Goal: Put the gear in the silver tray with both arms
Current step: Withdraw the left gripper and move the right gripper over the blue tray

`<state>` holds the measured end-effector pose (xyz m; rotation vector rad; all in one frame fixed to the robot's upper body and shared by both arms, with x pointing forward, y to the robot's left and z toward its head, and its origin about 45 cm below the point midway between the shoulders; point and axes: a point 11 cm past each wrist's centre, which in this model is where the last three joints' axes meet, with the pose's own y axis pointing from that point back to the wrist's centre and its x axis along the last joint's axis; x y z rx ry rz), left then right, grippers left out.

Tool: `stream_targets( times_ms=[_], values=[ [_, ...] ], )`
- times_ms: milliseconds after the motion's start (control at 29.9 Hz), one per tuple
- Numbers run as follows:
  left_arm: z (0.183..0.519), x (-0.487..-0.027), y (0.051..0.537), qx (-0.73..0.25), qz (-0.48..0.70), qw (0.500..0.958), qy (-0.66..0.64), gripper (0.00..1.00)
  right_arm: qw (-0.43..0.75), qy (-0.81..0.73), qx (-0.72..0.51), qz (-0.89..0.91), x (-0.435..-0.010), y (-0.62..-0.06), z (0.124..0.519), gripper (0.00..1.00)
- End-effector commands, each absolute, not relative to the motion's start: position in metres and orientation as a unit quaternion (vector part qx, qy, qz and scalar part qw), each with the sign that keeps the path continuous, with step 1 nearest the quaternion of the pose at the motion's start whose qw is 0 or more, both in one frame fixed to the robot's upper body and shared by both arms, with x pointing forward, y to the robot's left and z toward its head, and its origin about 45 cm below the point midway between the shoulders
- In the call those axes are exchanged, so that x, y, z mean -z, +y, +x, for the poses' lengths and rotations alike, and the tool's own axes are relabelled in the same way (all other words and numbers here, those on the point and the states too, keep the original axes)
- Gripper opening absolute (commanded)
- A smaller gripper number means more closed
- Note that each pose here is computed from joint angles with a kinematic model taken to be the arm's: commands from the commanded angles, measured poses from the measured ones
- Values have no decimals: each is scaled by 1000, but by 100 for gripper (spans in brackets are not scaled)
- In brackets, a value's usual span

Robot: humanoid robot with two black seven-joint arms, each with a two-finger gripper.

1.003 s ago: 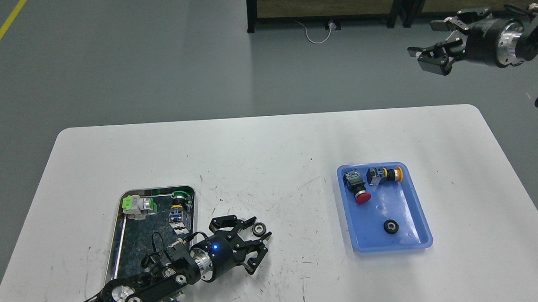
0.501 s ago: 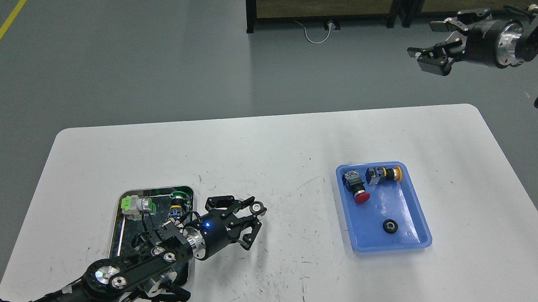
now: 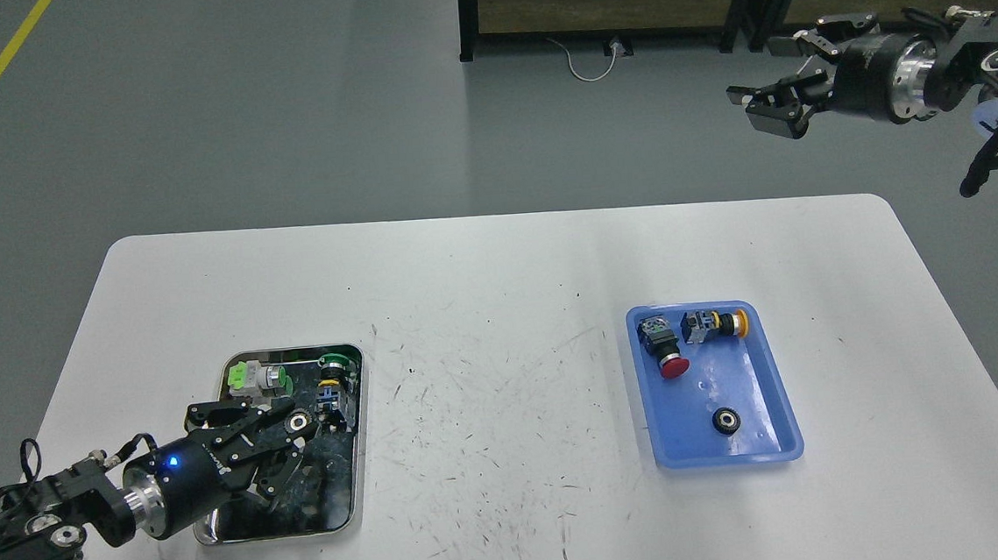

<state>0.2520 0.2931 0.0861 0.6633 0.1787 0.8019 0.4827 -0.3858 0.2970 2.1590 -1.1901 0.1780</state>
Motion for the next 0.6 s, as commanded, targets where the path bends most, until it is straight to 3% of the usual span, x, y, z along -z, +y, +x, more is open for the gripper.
stream_targets(
  times_ms=[0,334,568],
  values=[
    [226,-76,319,-392,342,848,105,21,334,-434,-64,834,-285,-369,482,75],
    [188,-53,331,-400,363,830,138,24,413,-282,-50,864,-218,-308,441,75],
    [192,-52,323,-403,355,833,136,24,450,-217,-31,866,-186,-295,411,76]
  ],
)
